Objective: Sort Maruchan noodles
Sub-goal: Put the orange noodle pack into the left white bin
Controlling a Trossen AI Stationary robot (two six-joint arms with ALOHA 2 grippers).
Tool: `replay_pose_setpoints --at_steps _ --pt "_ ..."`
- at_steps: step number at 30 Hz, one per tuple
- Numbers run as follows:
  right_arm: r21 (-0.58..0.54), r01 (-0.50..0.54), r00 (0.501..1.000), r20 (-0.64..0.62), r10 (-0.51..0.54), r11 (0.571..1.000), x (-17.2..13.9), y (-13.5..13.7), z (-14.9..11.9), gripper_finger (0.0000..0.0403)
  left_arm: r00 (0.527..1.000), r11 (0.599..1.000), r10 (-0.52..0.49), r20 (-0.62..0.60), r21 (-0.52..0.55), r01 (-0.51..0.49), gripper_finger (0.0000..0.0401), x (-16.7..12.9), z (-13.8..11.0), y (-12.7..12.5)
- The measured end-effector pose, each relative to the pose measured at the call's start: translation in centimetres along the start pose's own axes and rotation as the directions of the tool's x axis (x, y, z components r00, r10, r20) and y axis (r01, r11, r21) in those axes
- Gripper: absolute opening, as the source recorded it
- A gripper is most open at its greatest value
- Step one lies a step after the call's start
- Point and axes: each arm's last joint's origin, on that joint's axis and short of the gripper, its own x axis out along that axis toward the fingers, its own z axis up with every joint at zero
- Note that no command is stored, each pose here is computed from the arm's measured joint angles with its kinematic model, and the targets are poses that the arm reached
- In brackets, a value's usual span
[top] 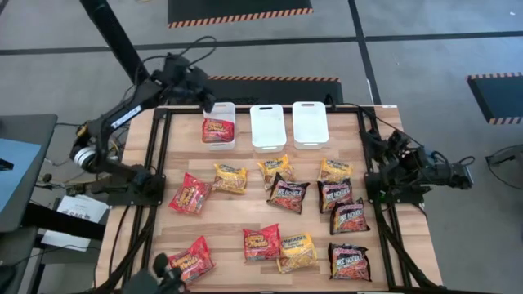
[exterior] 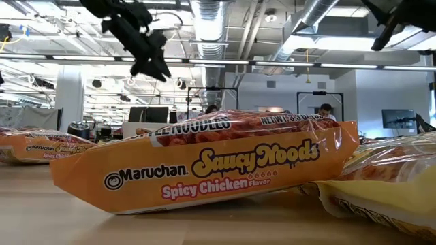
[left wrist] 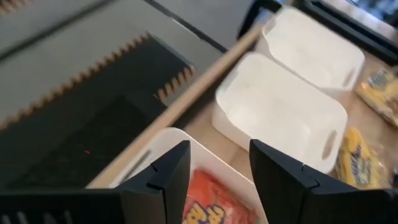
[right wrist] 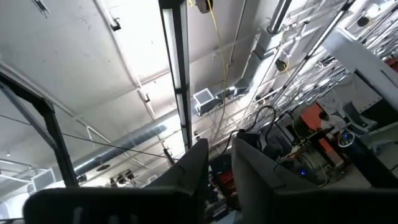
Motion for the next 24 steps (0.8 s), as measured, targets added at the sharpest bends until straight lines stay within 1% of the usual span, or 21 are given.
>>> replay_pose_setpoints --at_steps 2,7,13,17,24 --pt "-0.004 0.005 1.000 0.004 -0.005 1.000 0.0 0.0 0.0 0.0098 0.999 1.000 -0.021 -0.050 0.007 0.021 0.0153 1.1 -0.3 0.3" --pt "-0.006 0.007 1.000 0.001 -0.007 1.000 0.0 -0.1 0.0 0.0098 0.989 0.999 -0.029 -0.145 0.030 0.034 0.0153 3.0 -1.0 0.9" --pt "-0.007 0.007 1.000 -0.001 -0.007 1.000 0.0 -0.1 0.0 0.0098 0.978 1.000 -0.027 -0.205 0.001 0.028 0.0153 4.5 -1.8 1.7" --pt "-0.009 0.009 1.000 -0.005 -0.009 1.000 0.0 -0.1 -0.1 0.0098 0.963 0.999 -0.034 -0.266 -0.029 0.027 0.0153 5.5 -2.7 2.4" --pt "-0.019 0.018 0.999 -0.027 -0.019 1.000 0.0 -0.2 -0.3 0.0098 0.921 0.997 -0.056 -0.385 -0.064 0.034 0.0153 7.1 -4.5 3.0"
